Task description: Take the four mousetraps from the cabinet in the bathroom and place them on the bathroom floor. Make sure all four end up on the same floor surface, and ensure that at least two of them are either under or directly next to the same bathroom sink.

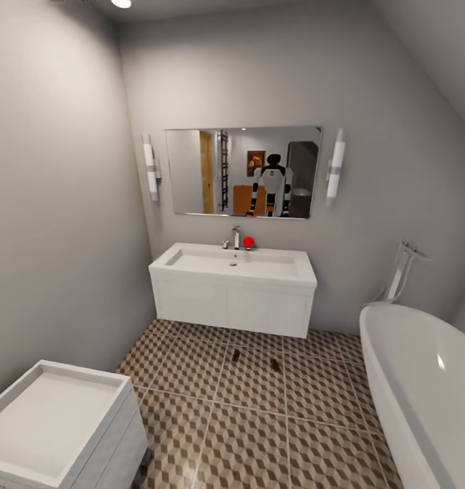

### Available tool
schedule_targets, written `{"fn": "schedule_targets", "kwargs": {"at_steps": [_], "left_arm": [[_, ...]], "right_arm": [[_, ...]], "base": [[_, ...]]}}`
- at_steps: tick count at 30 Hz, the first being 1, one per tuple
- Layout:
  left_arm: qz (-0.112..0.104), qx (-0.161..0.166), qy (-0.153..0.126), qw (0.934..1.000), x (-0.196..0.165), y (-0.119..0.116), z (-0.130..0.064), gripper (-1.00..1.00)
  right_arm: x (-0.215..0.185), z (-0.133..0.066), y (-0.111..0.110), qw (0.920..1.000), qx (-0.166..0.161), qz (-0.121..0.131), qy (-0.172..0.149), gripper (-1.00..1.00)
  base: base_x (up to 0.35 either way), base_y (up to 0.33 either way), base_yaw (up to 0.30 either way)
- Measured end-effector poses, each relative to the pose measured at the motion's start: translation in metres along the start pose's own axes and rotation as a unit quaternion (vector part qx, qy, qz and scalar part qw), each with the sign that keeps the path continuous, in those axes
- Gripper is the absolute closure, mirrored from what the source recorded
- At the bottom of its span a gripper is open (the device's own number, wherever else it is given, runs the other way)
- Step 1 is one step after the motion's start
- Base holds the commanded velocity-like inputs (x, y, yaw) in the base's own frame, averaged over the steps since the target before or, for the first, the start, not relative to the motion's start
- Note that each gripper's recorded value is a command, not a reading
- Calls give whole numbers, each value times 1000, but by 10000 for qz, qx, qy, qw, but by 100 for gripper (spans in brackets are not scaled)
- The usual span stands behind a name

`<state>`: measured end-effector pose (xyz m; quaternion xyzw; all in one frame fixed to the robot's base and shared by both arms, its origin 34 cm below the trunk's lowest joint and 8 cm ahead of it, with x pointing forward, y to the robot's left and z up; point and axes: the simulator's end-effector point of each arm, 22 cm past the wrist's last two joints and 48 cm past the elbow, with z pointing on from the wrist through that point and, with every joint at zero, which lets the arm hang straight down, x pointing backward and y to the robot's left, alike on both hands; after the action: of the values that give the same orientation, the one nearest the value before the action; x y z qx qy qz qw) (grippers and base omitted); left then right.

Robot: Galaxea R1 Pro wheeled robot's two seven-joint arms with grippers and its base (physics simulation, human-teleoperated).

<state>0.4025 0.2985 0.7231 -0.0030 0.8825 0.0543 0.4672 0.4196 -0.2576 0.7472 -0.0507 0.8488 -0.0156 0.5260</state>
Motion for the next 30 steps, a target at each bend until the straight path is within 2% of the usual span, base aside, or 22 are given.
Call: {"fn": "schedule_targets", "kwargs": {"at_steps": [30], "left_arm": [[-7,19,91,10000,7,-3,-2,-100]], "right_arm": [[6,-2,5,10000,-14,34,88,-100]], "base": [[0,0,272]]}}
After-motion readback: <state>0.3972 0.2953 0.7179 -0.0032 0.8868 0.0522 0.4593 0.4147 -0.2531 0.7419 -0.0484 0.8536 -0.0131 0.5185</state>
